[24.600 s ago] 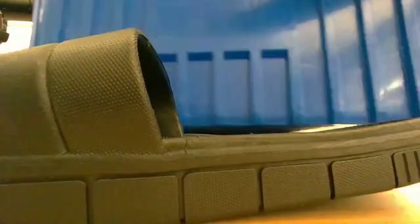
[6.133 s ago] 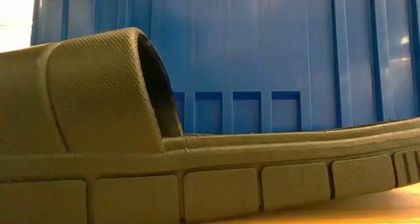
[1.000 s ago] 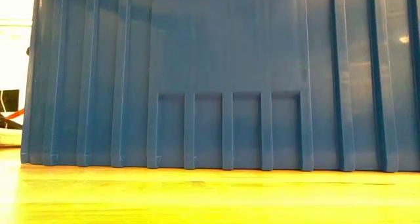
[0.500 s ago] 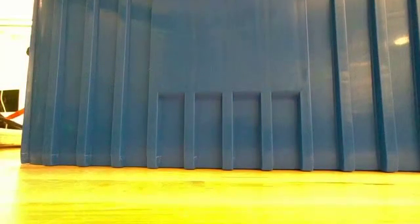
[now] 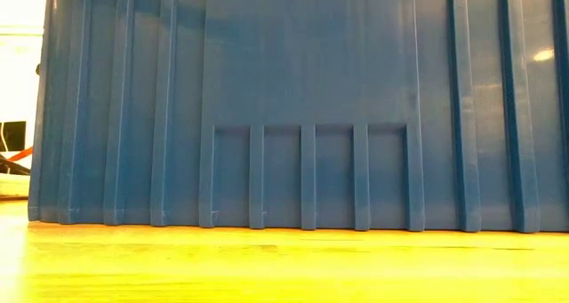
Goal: Pick and place slides into bin
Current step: Put the black slide into the blue bin
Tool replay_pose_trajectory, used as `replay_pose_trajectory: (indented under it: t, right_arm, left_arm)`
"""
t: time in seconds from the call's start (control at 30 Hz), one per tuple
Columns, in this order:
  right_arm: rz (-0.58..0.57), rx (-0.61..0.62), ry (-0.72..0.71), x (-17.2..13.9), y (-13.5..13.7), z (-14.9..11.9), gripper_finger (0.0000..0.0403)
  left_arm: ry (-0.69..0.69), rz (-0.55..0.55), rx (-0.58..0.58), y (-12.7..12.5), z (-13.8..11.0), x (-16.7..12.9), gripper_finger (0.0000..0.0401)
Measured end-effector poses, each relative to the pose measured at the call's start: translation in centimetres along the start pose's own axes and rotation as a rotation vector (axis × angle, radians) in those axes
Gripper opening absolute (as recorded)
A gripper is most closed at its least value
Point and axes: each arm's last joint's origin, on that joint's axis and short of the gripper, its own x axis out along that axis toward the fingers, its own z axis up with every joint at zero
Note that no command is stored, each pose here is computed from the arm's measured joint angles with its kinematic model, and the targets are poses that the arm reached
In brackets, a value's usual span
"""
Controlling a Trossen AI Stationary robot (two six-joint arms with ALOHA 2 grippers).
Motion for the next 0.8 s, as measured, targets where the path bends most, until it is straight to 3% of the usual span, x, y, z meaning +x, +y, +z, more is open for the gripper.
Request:
replay_pose_trajectory:
  t: [0.17, 0.33, 0.57, 0.8]
  right_arm:
    - [-0.003, 0.036, 0.001, -0.1, -0.1, -0.1, 0.0012]
    - [-0.018, 0.058, 0.013, -0.6, -0.3, -0.2, 0.0010]
    - [-0.053, 0.108, 0.106, -1.7, -0.5, -0.7, 0.0010]
    - [-0.039, 0.164, 0.202, -4.3, -0.6, -2.0, 0.0009]
  left_arm:
    - [0.004, -0.003, 0.005, 0.0, 0.0, 0.0, 0.0001]
    - [-0.004, -0.002, 0.168, 0.0, 0.1, 0.1, 0.0021]
    - [-0.036, 0.008, 0.375, 0.0, 0.9, 0.5, 0.0138]
    - [-0.105, 0.016, 0.502, -0.4, 2.6, 0.7, 0.0239]
